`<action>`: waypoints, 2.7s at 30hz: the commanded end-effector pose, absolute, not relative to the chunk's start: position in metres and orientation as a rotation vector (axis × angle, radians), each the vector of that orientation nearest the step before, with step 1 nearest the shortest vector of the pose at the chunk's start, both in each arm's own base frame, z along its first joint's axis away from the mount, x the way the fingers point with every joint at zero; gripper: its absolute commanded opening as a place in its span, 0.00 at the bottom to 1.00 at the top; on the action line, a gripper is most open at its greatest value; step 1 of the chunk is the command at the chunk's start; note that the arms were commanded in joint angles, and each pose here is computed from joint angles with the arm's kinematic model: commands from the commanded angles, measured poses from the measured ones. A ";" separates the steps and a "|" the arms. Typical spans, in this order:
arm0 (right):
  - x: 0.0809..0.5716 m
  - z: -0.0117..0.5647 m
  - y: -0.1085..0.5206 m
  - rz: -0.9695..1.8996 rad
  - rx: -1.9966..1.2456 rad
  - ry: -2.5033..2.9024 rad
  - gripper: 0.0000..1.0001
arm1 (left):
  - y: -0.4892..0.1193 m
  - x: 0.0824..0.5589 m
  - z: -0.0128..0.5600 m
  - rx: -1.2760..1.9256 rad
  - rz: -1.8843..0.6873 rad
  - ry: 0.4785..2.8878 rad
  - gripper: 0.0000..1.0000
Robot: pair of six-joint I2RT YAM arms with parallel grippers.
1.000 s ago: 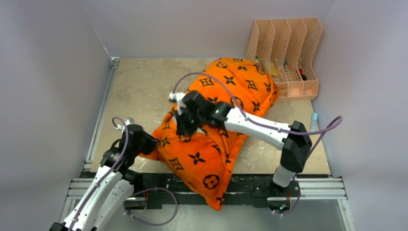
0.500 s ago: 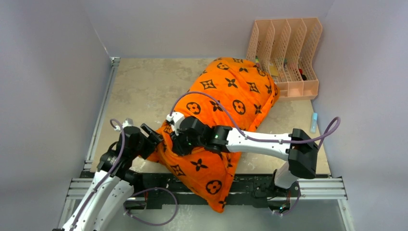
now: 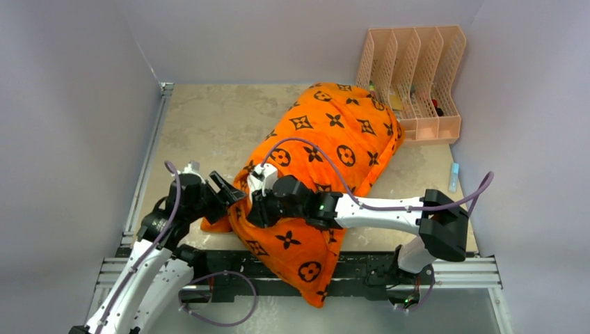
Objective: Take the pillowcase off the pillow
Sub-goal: Remove the pillow from the pillowcase.
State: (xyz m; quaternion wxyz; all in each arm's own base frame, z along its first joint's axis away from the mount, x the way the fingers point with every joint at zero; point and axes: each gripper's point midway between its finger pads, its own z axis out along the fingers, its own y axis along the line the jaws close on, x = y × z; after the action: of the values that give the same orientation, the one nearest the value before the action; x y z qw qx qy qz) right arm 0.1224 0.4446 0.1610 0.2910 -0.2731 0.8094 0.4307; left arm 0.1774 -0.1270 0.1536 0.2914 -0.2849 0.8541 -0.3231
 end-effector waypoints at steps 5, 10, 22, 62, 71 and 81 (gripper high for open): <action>0.092 0.159 0.448 1.271 -0.828 2.151 0.31 | -0.085 0.181 0.213 -0.796 -0.606 2.183 0.69; 0.082 0.173 0.459 1.340 -0.902 2.065 0.37 | -0.129 0.176 0.189 -0.685 -0.869 2.284 0.64; 0.059 0.155 0.467 1.280 -1.072 2.057 0.41 | -0.148 0.171 0.168 -0.590 -0.985 2.329 0.64; 0.213 0.153 0.364 -0.150 0.017 2.350 0.99 | -0.109 0.140 0.102 -0.652 -0.695 2.458 0.00; 0.251 0.181 0.309 -0.229 0.437 2.237 0.99 | -0.108 0.138 0.101 -0.669 -0.695 2.451 0.00; 0.261 0.117 0.321 -0.354 0.476 2.300 0.99 | -0.109 0.139 0.102 -0.649 -0.692 2.461 0.00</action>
State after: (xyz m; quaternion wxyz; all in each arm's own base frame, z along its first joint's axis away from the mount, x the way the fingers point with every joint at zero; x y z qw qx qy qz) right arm 0.2400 0.3668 0.1590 0.3579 0.2095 0.9099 0.0107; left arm 0.1588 -0.1163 0.1234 0.2892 -0.2489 0.8774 -0.2908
